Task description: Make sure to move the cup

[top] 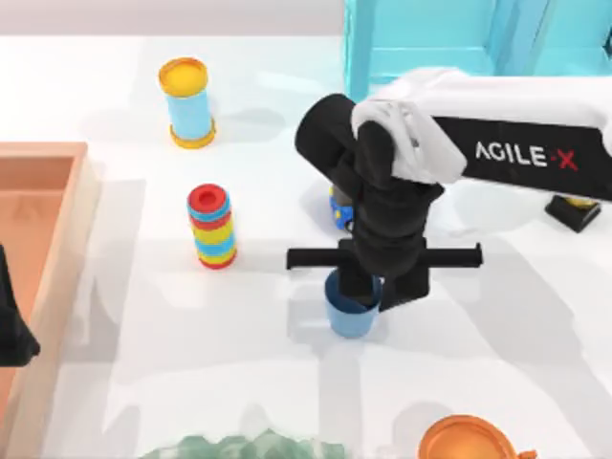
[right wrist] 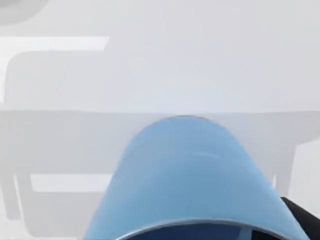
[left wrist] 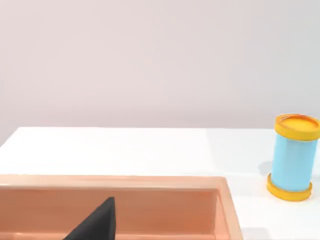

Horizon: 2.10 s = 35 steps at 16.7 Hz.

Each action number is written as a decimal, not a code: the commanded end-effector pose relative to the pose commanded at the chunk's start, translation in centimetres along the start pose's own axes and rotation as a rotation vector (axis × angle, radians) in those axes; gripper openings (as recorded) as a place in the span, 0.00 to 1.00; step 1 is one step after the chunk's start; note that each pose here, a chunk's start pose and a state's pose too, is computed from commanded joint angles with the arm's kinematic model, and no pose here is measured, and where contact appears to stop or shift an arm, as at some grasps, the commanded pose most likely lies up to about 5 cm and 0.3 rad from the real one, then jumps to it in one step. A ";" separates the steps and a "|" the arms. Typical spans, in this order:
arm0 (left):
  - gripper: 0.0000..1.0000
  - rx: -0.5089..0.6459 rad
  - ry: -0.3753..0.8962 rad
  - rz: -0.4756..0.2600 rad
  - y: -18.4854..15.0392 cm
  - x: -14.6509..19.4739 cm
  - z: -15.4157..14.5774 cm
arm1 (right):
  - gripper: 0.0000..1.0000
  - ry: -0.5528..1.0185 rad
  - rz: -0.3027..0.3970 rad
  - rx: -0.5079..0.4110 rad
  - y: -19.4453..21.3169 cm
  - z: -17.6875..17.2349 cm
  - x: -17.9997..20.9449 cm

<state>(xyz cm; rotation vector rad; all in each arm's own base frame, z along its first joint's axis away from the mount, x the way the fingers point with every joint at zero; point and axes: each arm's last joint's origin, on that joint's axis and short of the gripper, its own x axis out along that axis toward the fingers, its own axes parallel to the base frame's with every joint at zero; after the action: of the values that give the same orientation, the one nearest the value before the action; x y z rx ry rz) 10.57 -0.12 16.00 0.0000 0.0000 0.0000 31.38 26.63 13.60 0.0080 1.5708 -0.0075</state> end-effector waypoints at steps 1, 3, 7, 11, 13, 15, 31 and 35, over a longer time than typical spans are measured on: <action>1.00 0.000 0.000 0.000 0.0 0.0 0.0 | 0.00 0.000 0.000 0.000 0.0 0.0 0.0; 1.00 0.000 0.000 0.000 0.0 0.0 0.0 | 0.00 -0.002 0.001 0.003 -0.1 0.1 -0.1; 1.00 0.000 0.000 0.000 0.0 0.0 0.0 | 0.00 -0.014 0.042 -0.002 -2.7 0.9 -1.5; 1.00 0.000 0.000 0.000 0.0 0.0 0.0 | 0.00 -0.047 0.098 -0.030 -10.8 2.2 -4.3; 1.00 0.000 0.000 0.000 0.0 0.0 0.0 | 0.00 -0.053 0.094 -0.033 -16.2 2.3 -5.3; 1.00 0.000 0.000 0.000 0.0 0.0 0.0 | 0.00 -0.049 0.075 -0.028 -21.4 2.0 -6.0; 1.00 0.000 0.000 0.000 0.0 0.0 0.0 | 0.00 0.006 0.010 -0.002 -30.3 0.3 -4.1; 1.00 0.000 0.000 0.000 0.0 0.0 0.0 | 0.00 -0.003 0.010 0.004 -30.0 0.1 -1.0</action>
<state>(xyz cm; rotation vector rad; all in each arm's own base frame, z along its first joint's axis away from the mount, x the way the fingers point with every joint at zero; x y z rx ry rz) 10.57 -0.12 16.00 0.0000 0.0000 0.0000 31.24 -3.42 14.63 0.0187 1.5679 -0.0026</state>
